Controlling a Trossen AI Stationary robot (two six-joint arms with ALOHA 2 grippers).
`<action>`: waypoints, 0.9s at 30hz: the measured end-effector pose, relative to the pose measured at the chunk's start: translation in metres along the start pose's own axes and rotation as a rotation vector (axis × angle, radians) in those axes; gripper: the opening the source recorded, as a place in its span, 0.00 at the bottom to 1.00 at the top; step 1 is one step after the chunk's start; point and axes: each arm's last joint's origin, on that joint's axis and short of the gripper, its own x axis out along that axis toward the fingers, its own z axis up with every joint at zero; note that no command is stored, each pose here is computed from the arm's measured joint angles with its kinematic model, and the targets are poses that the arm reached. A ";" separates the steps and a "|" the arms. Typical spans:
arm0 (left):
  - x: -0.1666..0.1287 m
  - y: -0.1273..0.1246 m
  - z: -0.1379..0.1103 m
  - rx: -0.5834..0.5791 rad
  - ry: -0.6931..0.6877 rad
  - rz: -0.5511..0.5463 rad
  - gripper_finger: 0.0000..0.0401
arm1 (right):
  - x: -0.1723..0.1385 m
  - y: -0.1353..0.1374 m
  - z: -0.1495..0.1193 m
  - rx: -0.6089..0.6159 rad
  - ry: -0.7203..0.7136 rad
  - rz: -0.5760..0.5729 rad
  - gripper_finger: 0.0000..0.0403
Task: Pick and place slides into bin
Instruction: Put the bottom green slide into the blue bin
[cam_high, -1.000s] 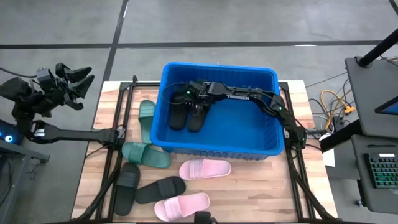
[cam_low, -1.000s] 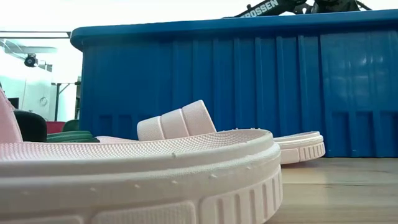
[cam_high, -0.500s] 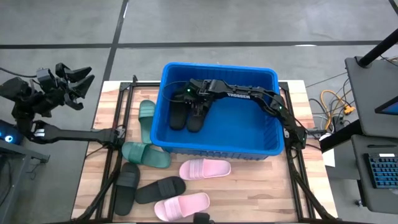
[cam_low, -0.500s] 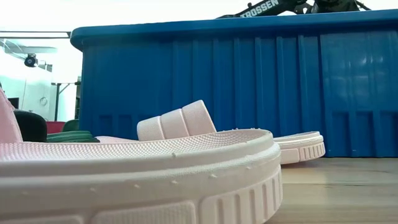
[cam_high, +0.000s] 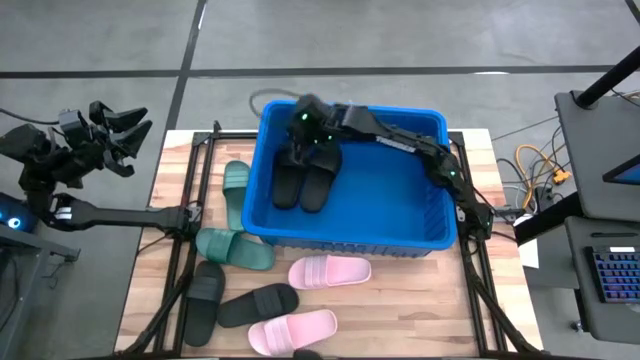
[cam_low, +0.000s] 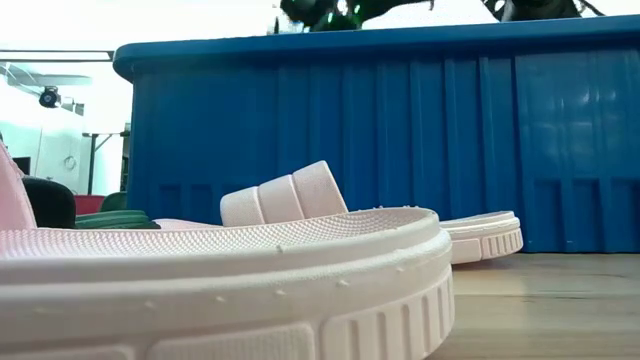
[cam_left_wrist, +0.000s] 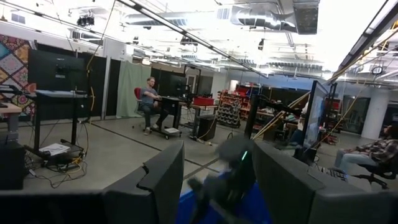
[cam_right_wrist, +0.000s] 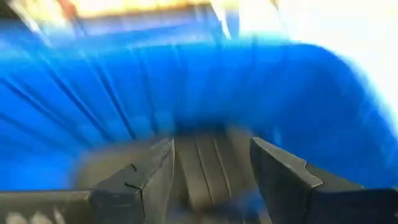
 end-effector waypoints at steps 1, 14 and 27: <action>0.000 0.000 0.000 0.000 0.000 0.000 0.44 | -0.015 0.001 0.011 0.011 -0.111 0.036 0.50; 0.000 0.000 0.000 0.010 0.002 0.000 0.44 | -0.200 0.012 0.047 0.050 -0.637 0.157 0.50; 0.009 -0.004 -0.015 0.035 0.055 0.003 0.44 | -0.254 0.048 -0.045 0.116 -0.659 -0.028 0.50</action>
